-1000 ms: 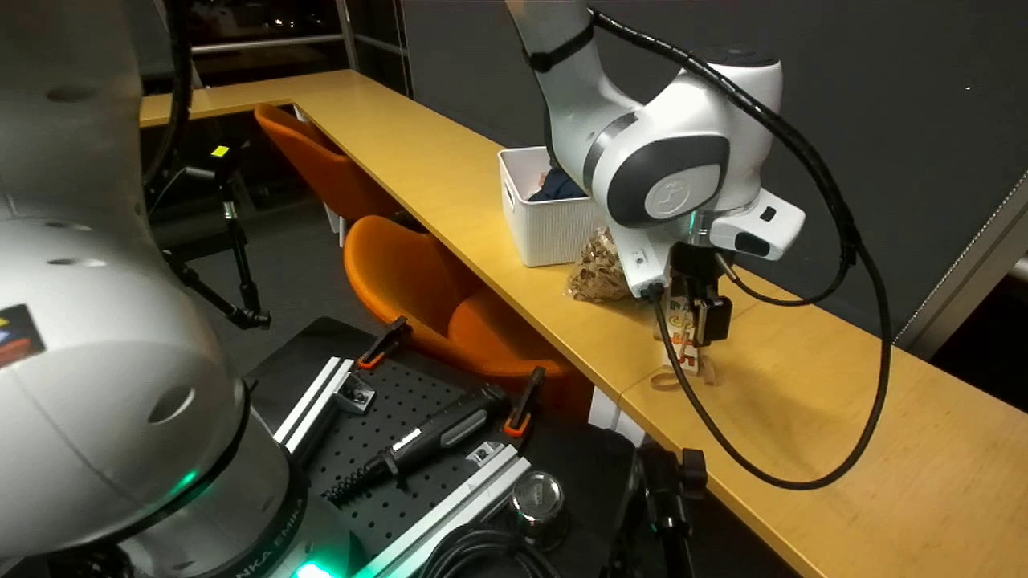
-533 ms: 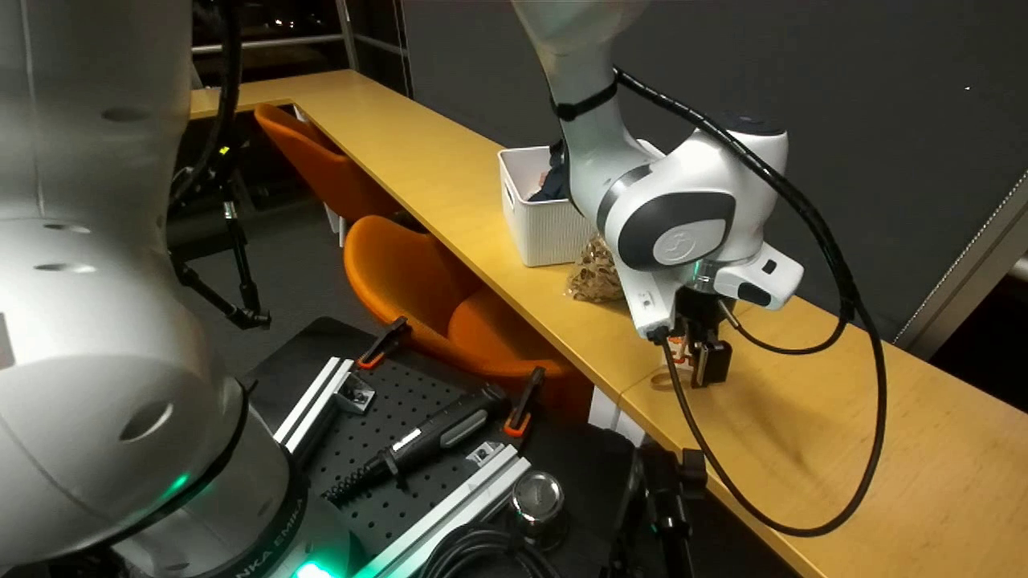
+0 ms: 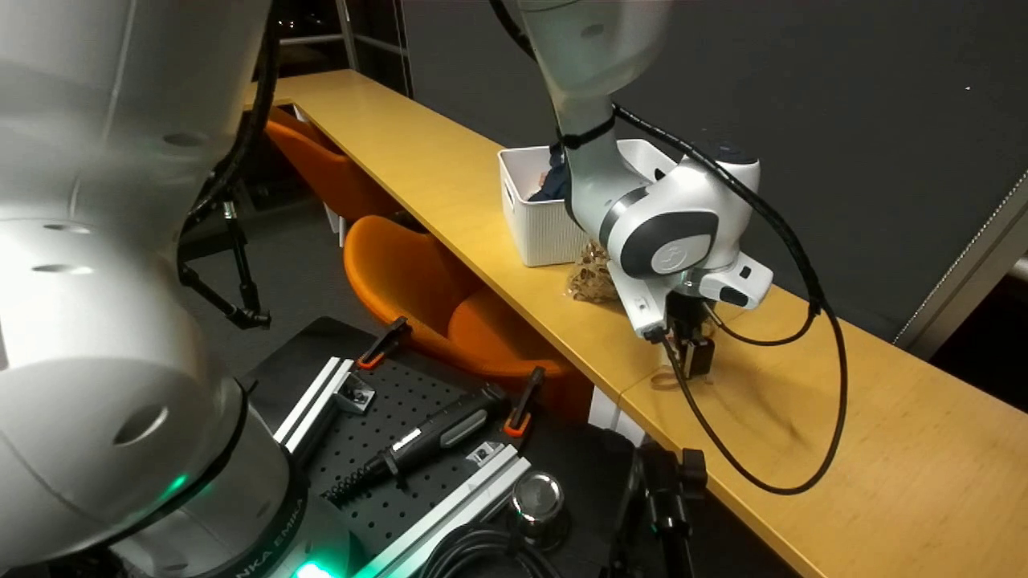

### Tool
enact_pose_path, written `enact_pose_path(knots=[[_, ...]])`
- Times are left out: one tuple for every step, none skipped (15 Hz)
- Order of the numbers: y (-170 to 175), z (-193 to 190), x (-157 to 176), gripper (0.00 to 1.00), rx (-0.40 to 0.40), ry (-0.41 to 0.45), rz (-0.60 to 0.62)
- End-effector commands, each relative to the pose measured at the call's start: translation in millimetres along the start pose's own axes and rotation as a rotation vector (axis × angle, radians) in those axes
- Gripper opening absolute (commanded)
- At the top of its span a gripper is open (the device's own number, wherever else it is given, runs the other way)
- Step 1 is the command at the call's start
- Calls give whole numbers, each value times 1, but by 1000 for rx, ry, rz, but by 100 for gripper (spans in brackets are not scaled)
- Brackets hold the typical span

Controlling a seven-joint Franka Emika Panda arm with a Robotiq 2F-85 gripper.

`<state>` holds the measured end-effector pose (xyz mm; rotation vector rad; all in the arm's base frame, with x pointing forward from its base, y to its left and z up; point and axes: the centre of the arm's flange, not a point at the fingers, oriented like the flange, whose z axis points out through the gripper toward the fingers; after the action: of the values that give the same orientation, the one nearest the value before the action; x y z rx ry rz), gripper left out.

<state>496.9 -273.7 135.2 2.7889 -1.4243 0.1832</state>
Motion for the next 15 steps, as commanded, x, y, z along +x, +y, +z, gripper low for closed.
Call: enact_pose_path(knots=[[-16,17,-6,100,7,-43,-31],[-15,20,-12,100,3,-51,-32],[-12,22,-17,100,-2,-58,-33],[-10,23,-21,100,-7,-61,-33],[-7,23,-21,100,-8,-59,-29],[-6,23,-21,100,-11,-58,-28],[-6,23,-21,100,-11,-57,-30],[-8,24,-19,75,-7,-58,-30],[-8,24,-19,72,-9,-57,-32],[-7,24,-18,66,-9,-55,-31],[-9,22,-17,60,-6,-54,-32],[-10,21,-17,51,-3,-51,-33],[-12,18,-17,44,1,-47,-35],[-13,15,-17,35,4,-43,-37],[-14,12,-17,28,7,-38,-38]])
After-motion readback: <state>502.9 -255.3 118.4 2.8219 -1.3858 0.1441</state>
